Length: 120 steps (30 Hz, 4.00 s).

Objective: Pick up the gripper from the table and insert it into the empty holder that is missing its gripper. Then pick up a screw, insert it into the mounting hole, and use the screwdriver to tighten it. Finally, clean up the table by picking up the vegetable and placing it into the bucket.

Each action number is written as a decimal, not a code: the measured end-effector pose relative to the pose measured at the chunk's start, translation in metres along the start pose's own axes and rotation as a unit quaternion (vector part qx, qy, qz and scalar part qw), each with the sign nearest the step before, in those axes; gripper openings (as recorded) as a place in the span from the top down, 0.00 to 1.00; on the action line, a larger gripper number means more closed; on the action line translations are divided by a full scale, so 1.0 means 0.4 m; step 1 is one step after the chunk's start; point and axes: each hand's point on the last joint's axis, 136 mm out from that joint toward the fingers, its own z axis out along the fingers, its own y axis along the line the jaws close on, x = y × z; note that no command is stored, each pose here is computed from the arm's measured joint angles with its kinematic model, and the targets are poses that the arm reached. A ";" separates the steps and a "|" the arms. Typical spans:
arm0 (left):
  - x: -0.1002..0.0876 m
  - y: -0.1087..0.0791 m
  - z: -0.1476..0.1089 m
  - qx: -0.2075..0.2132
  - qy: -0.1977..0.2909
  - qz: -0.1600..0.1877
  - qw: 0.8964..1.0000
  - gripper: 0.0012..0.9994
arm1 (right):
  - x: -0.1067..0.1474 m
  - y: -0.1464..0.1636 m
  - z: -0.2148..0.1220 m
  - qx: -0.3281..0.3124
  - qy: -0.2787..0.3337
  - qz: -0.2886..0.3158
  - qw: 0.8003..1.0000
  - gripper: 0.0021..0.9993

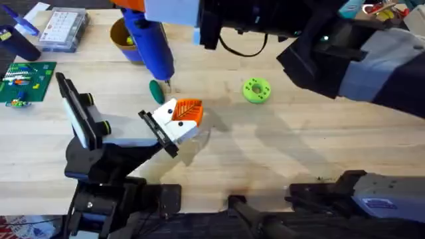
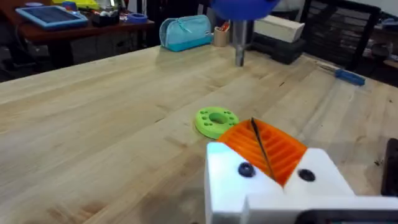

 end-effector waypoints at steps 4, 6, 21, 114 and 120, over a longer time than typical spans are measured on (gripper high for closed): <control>0.000 0.000 0.000 0.000 0.000 0.000 1.000 0.99 | -0.001 -0.002 0.000 0.003 -0.001 0.000 1.000 0.96; 0.000 0.000 0.000 0.000 0.000 0.000 1.000 0.99 | -0.001 -0.003 0.000 0.003 -0.001 0.000 1.000 0.96; 0.000 0.000 0.000 0.000 0.000 0.000 1.000 0.99 | 0.082 -0.010 0.029 0.000 0.032 0.041 0.999 0.96; 0.000 0.000 0.000 0.000 0.000 -0.002 1.000 0.99 | 0.138 0.011 0.053 -0.036 0.048 0.058 0.997 0.96; 0.000 0.000 0.000 0.000 0.000 -0.002 1.000 0.99 | 0.070 -0.003 0.038 -0.039 0.002 0.038 0.998 0.96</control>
